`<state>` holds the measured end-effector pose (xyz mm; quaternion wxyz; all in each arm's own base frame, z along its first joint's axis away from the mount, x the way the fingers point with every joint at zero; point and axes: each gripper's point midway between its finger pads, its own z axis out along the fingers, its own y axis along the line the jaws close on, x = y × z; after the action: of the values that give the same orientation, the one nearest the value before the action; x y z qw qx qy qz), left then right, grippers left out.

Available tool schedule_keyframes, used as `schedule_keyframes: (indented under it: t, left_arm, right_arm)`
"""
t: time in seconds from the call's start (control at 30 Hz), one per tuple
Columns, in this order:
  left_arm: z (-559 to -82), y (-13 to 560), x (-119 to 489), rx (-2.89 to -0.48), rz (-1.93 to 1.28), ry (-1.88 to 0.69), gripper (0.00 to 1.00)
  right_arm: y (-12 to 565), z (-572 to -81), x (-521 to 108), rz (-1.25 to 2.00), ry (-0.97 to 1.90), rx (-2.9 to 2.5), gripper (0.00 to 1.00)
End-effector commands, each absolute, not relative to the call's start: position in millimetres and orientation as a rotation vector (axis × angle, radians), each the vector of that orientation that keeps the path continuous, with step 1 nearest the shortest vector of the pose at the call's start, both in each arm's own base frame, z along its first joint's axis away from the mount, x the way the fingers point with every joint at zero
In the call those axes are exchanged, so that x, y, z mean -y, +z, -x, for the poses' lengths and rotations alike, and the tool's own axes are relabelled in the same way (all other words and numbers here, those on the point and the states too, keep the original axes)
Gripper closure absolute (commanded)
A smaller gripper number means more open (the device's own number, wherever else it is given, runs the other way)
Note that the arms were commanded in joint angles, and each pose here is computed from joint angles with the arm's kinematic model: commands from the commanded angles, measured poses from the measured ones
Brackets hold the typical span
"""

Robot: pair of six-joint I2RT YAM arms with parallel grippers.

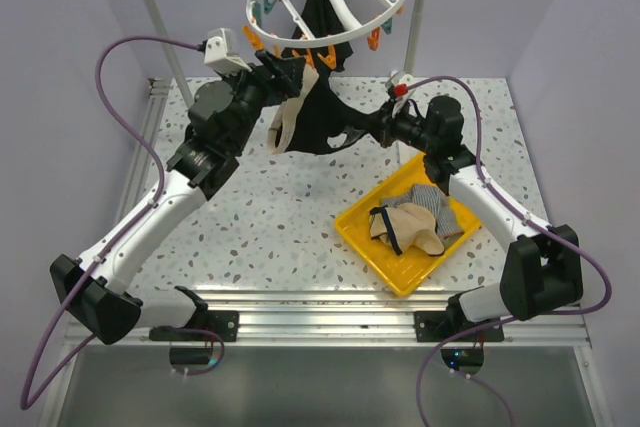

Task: Remove the underwear clipped to the hanger

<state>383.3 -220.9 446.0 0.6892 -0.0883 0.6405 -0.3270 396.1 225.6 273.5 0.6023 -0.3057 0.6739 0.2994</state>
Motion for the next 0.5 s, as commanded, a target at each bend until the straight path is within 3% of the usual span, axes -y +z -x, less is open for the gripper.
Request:
schedule_keyframes:
  t: [0.0, 0.47]
  left_arm:
    - [-388, 442, 217, -1.443, 0.186, -0.69, 0.21]
    - [-410, 443, 243, -1.471, 0.185, -0.755, 0.26]
  right_arm:
    - [288, -400, -230, 0.721, 0.684, -1.499, 1.0]
    - [289, -397, -233, 0.724, 0.692, -1.493, 1.0]
